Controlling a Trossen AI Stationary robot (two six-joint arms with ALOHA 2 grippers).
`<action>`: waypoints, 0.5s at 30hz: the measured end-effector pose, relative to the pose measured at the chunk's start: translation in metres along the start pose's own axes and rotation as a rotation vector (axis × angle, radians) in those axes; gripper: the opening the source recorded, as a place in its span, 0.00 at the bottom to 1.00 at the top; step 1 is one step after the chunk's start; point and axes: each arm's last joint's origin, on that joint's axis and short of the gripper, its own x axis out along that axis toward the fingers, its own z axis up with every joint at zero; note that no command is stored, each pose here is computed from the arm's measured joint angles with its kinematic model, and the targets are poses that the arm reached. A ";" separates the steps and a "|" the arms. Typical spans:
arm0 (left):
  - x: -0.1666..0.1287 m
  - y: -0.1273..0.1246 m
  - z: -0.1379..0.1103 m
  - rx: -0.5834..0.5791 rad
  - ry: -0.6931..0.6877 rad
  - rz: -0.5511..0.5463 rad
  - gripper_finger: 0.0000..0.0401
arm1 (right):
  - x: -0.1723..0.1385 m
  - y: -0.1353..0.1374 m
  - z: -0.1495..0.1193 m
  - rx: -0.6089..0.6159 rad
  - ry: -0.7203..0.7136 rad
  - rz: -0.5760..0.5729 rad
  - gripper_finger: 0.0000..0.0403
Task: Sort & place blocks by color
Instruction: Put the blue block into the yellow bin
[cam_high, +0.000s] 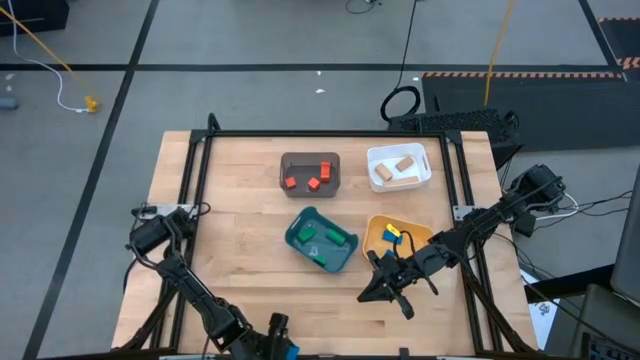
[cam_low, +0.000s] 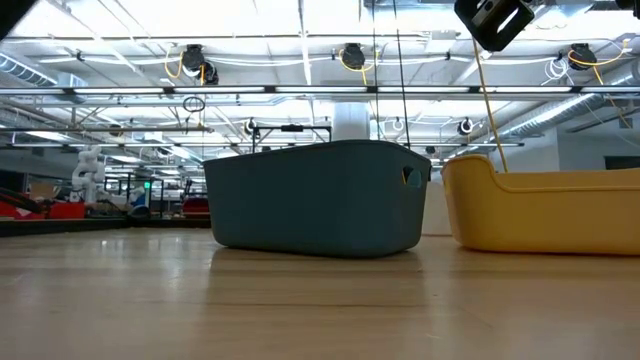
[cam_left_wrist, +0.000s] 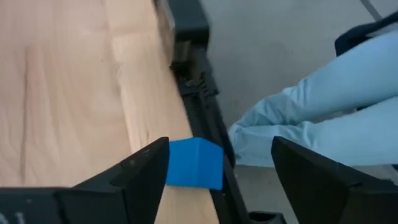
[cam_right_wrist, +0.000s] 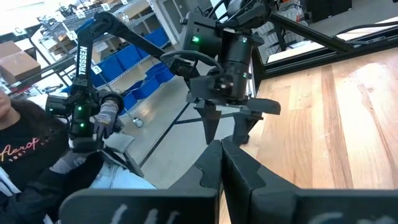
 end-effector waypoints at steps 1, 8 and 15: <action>0.000 -0.001 0.000 0.021 -0.006 -0.004 0.72 | 0.000 0.000 0.000 0.000 0.000 0.000 0.00; 0.010 0.000 -0.006 0.101 -0.002 0.005 0.72 | 0.000 0.000 0.000 0.000 0.000 0.000 0.00; 0.019 0.006 -0.015 0.125 0.041 0.051 0.71 | 0.000 0.000 0.000 0.000 0.001 0.000 0.00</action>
